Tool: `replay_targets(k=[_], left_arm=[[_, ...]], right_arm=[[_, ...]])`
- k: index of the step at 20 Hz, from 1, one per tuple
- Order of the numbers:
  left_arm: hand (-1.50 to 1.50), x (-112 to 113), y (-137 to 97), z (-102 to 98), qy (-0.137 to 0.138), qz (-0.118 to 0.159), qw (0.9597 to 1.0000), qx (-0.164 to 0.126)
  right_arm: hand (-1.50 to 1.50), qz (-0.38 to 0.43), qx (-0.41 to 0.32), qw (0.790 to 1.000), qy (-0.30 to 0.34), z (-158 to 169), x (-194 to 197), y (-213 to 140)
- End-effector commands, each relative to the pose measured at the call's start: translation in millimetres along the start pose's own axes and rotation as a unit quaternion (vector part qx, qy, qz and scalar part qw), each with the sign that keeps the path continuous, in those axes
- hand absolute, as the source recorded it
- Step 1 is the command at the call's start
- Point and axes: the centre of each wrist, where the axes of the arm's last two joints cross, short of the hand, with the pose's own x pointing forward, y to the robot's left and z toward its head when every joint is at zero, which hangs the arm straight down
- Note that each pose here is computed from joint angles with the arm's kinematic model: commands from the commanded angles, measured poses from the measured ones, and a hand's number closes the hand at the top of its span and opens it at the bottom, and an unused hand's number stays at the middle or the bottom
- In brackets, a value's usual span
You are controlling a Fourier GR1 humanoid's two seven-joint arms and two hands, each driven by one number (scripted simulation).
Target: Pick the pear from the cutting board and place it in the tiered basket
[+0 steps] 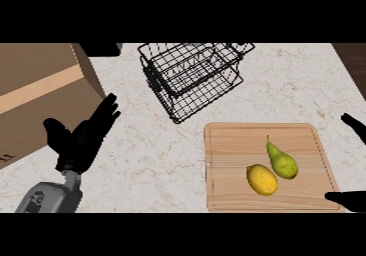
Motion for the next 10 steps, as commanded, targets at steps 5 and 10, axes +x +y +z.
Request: replay_targets(k=[5,10], left_arm=[[0.00,-7,7,-9,0.009,0.000,0.9999,-0.005],[0.00,-13,-3,-16,0.001,-0.003,0.9998,-0.019]], right_arm=[[-1.50,0.099,0.034,0.990,0.090,18,99,2],[-1.50,0.095,0.055,0.986,0.126,-2,146,38]])
